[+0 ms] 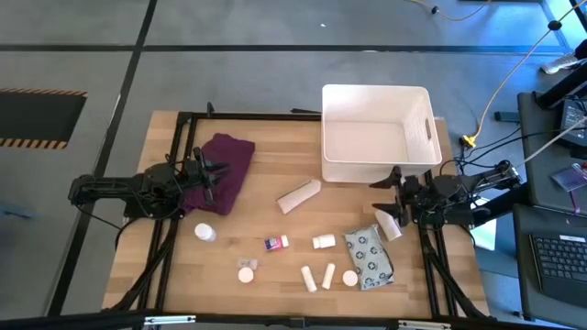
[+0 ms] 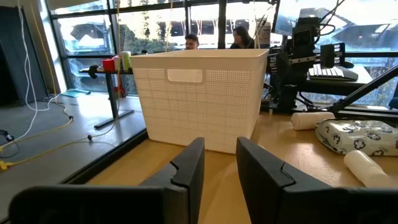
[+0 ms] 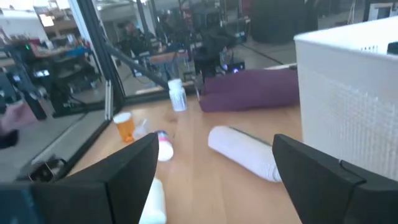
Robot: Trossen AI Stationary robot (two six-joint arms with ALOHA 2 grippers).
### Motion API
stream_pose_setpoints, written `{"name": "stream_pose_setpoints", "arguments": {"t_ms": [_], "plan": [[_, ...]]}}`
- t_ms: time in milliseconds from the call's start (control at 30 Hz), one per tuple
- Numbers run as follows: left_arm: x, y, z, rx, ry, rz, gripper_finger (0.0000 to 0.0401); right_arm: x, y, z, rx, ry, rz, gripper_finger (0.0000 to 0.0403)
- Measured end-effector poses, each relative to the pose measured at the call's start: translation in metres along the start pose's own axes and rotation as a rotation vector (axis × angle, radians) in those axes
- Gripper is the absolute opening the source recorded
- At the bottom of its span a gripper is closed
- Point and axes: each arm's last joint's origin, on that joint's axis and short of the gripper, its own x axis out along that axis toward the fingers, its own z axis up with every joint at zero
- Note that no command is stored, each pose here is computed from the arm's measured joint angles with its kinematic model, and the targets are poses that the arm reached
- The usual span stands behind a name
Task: Pick & place medical supplies in basket/bin
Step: Put the right white bandage into the white bin
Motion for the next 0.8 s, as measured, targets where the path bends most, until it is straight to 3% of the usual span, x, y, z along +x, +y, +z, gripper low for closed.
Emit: {"name": "stream_pose_setpoints", "arguments": {"t_ms": [300,800], "plan": [[0.000,0.000,0.000,0.000,0.000,0.000,0.0088,-0.001,0.002,0.013,0.046,-0.126,0.027,0.0316],[0.000,0.000,0.002,-0.008,-0.022,0.003,0.0088,0.004,0.005,0.020,0.027,-0.088,0.018,0.0316]]}}
